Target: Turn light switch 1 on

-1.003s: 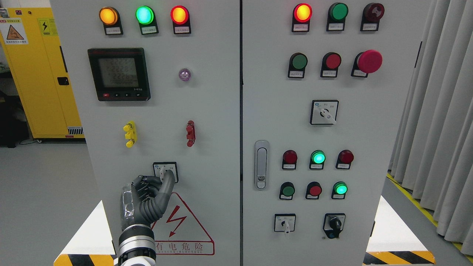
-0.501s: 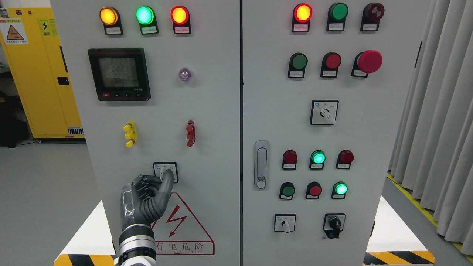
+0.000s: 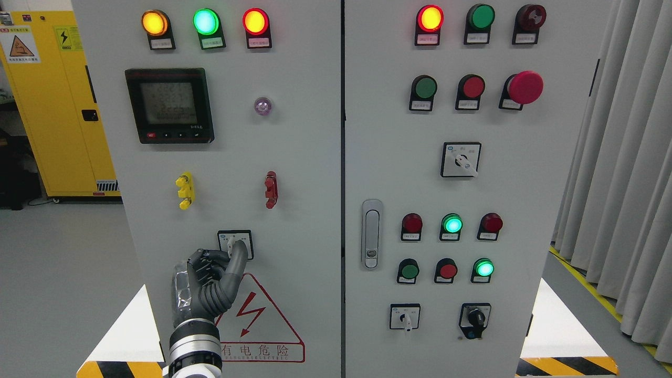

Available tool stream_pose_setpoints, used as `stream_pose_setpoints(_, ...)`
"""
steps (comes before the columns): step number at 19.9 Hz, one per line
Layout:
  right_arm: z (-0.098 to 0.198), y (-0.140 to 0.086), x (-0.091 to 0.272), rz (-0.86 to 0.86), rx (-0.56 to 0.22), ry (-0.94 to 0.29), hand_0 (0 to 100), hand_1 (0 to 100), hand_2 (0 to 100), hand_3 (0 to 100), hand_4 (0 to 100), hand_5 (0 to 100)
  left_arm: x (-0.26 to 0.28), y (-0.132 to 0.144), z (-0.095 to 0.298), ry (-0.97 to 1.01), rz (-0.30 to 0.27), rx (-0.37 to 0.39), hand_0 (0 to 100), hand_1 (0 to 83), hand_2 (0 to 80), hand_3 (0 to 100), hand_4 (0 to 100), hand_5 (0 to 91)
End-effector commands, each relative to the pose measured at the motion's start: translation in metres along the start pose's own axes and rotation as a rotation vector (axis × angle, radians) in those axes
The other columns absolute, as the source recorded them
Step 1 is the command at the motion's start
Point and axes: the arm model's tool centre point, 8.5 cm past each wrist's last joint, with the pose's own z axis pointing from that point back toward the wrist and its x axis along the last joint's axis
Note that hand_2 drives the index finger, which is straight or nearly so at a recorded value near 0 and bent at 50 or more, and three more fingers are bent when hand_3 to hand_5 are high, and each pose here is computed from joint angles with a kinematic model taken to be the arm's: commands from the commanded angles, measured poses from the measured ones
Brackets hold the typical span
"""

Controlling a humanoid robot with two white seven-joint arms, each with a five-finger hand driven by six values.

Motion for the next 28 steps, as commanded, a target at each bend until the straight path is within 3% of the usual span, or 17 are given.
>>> stream_pose_setpoints(1, 0.0, 0.0001, 0.0001, 0.0, 0.001, -0.001, 0, 50, 4, 0, 0, 0, -0.0004, -0.0007, -0.0003, 0.004, -0.001, -0.005, 36, 58.8, 62.7, 96, 89, 85.5)
stream_pose_setpoints(28, 0.0, 0.0001, 0.0001, 0.0, 0.001, -0.001, 0, 50, 4, 0, 0, 0, 0.0004, -0.0032, 0.0001, 0.001, 0.001, -0.014, 47, 51.2, 60.8, 96, 89, 85.7)
